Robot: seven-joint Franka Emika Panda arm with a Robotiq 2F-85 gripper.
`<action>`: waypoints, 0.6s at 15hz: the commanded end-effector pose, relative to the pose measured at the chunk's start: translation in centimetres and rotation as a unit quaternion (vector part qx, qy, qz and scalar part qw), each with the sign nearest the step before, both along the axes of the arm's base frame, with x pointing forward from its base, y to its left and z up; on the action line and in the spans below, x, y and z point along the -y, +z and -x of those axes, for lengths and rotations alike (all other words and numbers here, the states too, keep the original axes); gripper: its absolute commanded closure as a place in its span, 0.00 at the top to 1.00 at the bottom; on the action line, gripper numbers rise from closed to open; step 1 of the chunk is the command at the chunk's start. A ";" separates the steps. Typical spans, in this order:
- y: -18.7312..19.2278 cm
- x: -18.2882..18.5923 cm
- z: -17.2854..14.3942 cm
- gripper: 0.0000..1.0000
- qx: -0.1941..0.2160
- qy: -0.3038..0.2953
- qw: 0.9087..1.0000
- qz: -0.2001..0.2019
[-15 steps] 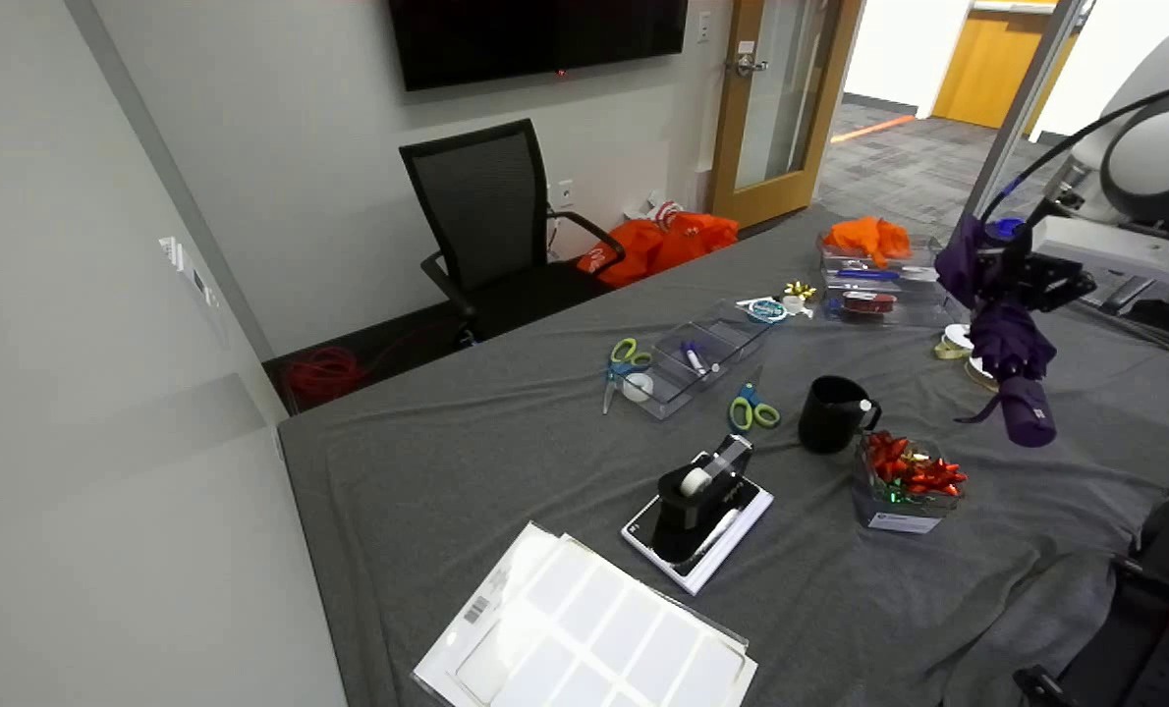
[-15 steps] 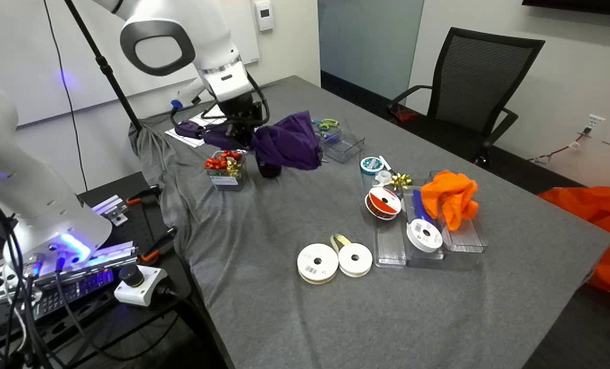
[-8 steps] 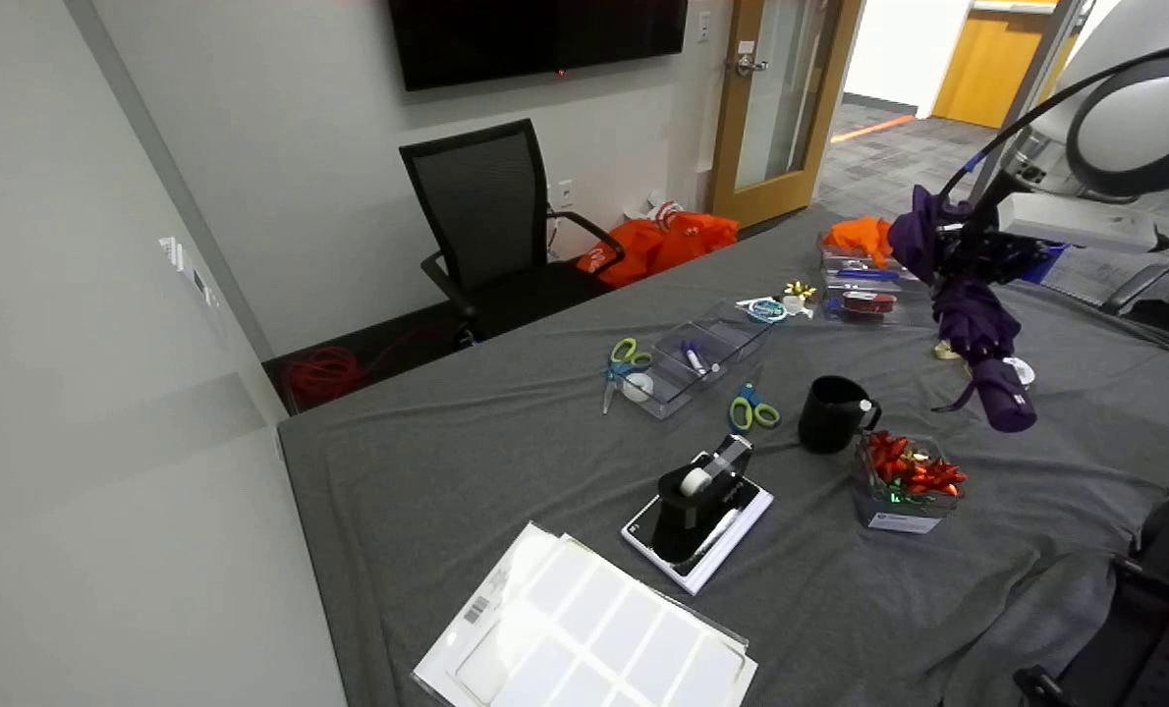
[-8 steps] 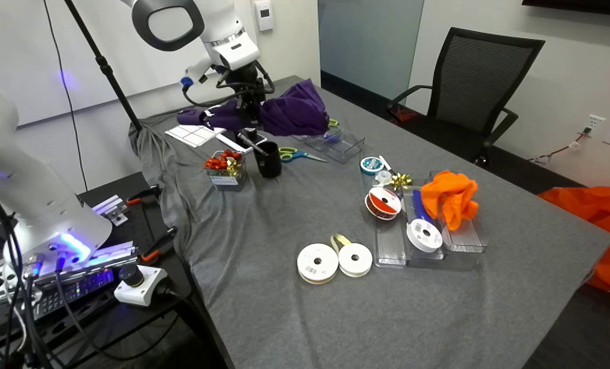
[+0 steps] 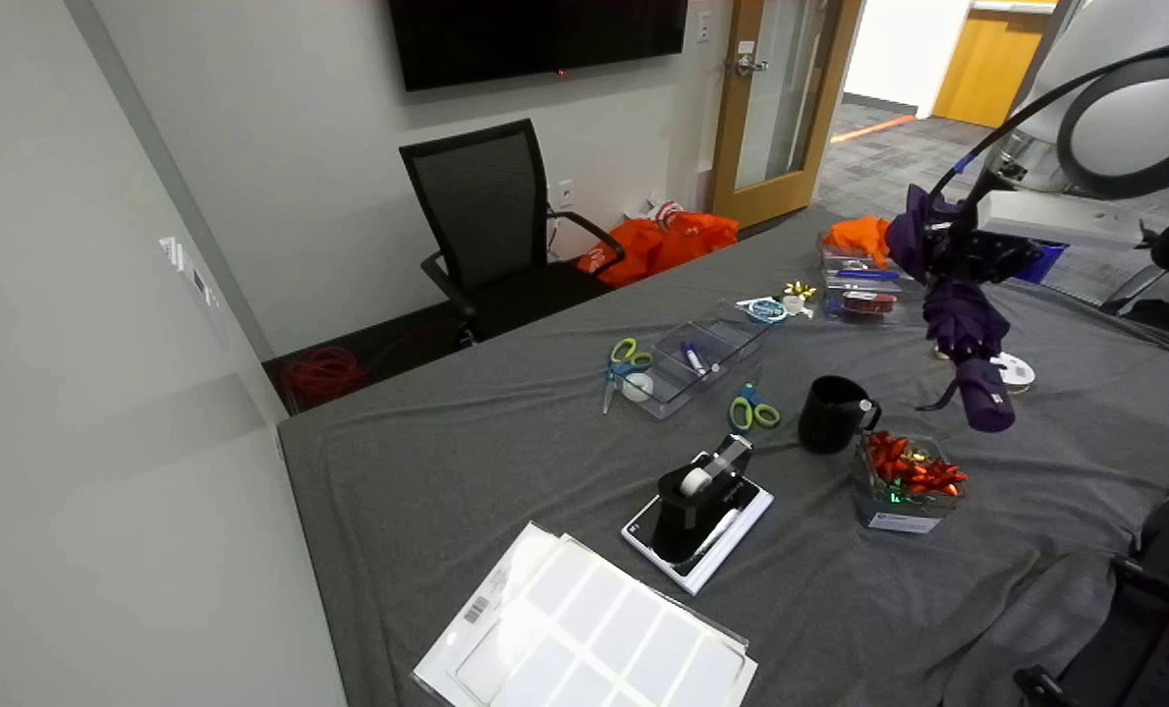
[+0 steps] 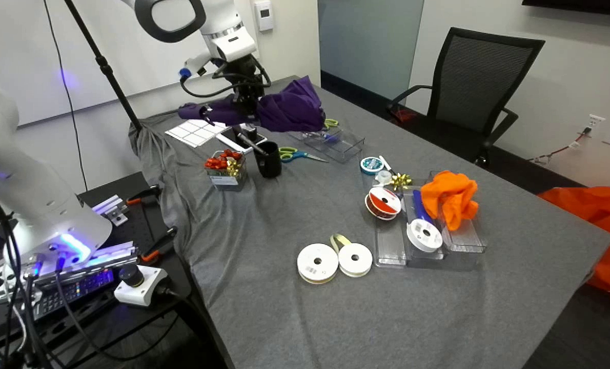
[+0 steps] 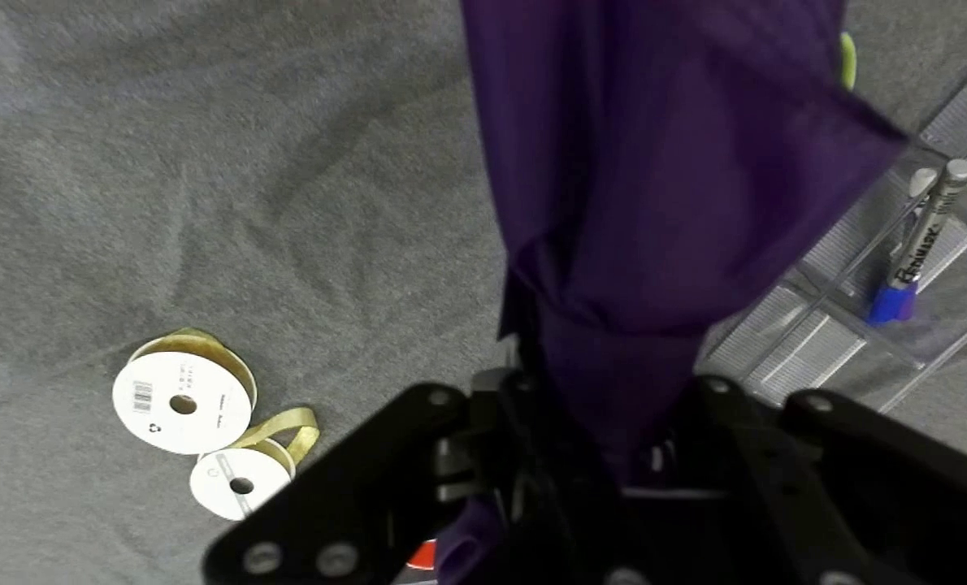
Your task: Move the purple umbrella to the back left.
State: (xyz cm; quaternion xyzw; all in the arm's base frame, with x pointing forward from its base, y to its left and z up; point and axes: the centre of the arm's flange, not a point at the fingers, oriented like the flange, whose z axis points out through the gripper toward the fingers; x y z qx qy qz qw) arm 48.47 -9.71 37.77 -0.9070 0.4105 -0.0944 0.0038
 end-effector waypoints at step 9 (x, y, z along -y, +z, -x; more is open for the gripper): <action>4.0 -12.0 -13.5 0.07 -0.063 0.006 0.986 0.157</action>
